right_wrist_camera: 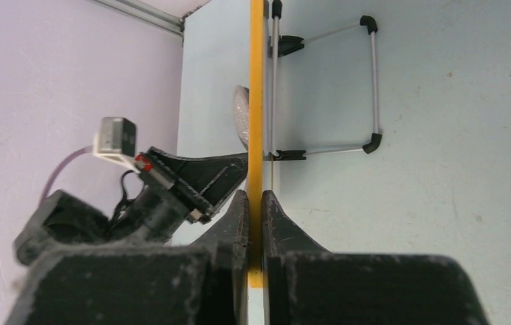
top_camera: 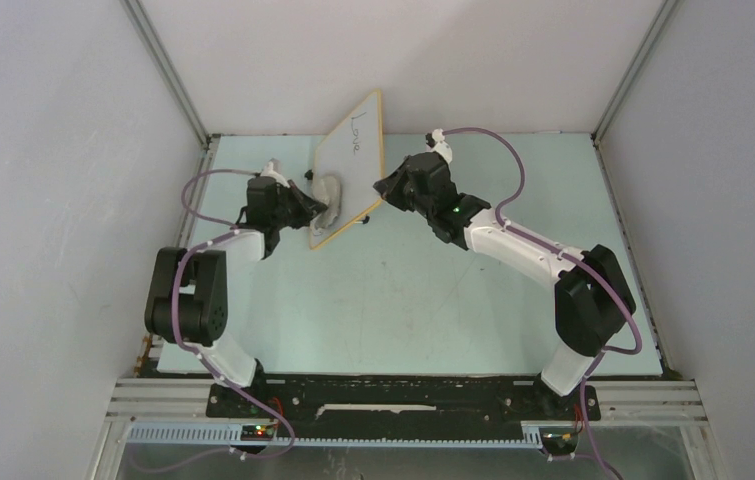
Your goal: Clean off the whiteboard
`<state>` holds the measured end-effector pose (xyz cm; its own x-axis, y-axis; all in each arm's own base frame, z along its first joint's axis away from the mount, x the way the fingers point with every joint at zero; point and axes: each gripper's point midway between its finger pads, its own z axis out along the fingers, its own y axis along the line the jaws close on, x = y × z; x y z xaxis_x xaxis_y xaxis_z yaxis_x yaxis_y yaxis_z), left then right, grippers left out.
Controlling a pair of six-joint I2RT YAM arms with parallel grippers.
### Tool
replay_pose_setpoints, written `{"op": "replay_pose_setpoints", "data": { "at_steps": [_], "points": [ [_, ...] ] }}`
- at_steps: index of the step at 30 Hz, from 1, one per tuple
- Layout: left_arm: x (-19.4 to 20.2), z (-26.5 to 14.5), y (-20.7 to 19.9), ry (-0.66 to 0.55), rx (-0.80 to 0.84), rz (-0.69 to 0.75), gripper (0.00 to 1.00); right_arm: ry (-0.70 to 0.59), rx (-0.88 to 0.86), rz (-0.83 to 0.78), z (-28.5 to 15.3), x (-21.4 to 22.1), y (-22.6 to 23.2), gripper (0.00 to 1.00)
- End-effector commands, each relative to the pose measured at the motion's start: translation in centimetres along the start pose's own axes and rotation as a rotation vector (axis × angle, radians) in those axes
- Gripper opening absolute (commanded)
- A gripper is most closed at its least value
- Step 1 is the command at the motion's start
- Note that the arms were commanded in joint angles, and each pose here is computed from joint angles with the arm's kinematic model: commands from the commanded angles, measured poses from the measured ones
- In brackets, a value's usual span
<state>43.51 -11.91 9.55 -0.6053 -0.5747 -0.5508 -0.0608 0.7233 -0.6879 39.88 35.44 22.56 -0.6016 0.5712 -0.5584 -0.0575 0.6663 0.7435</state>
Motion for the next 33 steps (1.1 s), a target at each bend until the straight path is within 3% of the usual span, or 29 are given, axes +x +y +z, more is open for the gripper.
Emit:
{"op": "replay_pose_setpoints", "data": {
  "at_steps": [1,6,11,20,24,30,33],
  "points": [
    [-1.5,1.4,1.6,0.016,-0.063,-0.057,0.00,0.028,-0.167,0.025,-0.7,0.8,4.7,0.00],
    [-2.5,2.8,4.3,0.026,-0.125,-0.137,0.00,0.024,-0.150,0.011,-0.9,0.6,4.2,0.00],
    [-3.0,3.2,3.7,0.018,-0.086,-0.124,0.00,0.029,-0.134,0.004,-0.8,0.4,3.6,0.00],
    [-3.0,2.6,-6.6,0.012,0.208,0.078,0.00,0.074,-0.171,-0.044,-0.8,1.3,3.9,0.00],
    [-1.0,3.7,-9.2,0.072,0.247,0.034,0.00,0.081,-0.167,-0.080,-0.5,1.5,3.5,0.01],
    [0.1,5.5,-6.4,0.099,0.178,-0.075,0.00,0.154,-0.113,-0.128,0.7,3.2,3.2,0.18],
    [-0.1,5.5,-5.6,0.089,0.172,-0.092,0.00,0.155,-0.048,-0.146,1.4,3.1,3.0,0.20]
  ]
}}
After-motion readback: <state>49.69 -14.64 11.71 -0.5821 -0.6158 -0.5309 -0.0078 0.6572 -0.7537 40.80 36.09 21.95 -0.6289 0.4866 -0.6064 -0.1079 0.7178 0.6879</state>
